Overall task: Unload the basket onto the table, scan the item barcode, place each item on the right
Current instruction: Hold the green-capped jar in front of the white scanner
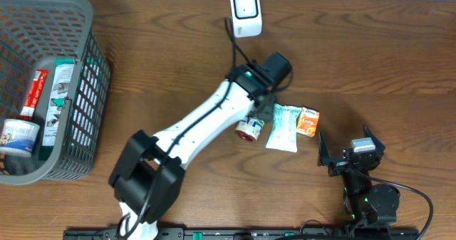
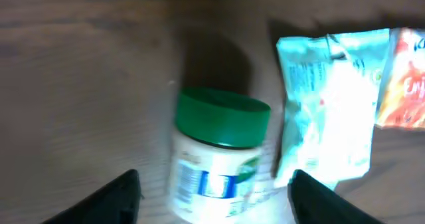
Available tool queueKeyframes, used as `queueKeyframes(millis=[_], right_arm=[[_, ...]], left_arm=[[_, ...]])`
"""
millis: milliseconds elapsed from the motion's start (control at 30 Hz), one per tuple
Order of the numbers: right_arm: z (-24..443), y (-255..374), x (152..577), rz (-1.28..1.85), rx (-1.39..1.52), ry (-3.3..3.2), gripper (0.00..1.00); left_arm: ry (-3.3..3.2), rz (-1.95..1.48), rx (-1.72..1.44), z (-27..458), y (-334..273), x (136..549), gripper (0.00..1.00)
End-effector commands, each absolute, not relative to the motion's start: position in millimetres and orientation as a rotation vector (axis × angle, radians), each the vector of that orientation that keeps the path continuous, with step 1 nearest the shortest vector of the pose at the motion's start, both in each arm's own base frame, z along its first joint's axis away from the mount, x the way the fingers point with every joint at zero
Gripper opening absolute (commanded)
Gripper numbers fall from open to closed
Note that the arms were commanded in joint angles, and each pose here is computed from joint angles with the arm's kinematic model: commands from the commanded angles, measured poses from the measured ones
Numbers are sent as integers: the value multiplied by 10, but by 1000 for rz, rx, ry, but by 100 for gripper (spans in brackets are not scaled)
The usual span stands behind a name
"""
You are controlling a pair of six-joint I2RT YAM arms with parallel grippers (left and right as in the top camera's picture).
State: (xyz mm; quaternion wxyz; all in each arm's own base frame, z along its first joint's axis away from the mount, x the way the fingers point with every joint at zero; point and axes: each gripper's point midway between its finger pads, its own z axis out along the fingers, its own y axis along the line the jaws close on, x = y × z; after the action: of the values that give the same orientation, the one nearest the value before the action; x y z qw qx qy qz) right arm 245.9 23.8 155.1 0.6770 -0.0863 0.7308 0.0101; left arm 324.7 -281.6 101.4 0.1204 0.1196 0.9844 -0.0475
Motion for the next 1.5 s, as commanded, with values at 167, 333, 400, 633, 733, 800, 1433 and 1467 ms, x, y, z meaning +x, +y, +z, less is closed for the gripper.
queueKeyframes(millis=[167,333,400,633,733,800,1433,1467], right_arm=[[1543,258,2456,41,-190,1646,99],[1543,258,2456,41,-190,1646,99],[1543,258,2456,41,-190,1646,99],[1543,258,2456,41,-190,1646,99],[1543,258,2456,41,-190,1646,99],[1543,258,2456,41,-190,1646,99],[1543,258,2456,41,-190,1646,99],[1543,258,2456,41,-190,1646,99]], left_arm=[[2880,-23,116,1020,-2133,3669,9],[2941,27,101,786,-1999,3576,9],[2959,40,117,701,-1999,3502,9],[2993,-14,187,424,-2156,3286,9],[3010,-47,223,373,-2254,3182,9],[3025,-93,251,373,-2351,3112,9],[3061,-312,357,401,-2756,2863,10],[3053,-319,357,404,-2770,2879,10]])
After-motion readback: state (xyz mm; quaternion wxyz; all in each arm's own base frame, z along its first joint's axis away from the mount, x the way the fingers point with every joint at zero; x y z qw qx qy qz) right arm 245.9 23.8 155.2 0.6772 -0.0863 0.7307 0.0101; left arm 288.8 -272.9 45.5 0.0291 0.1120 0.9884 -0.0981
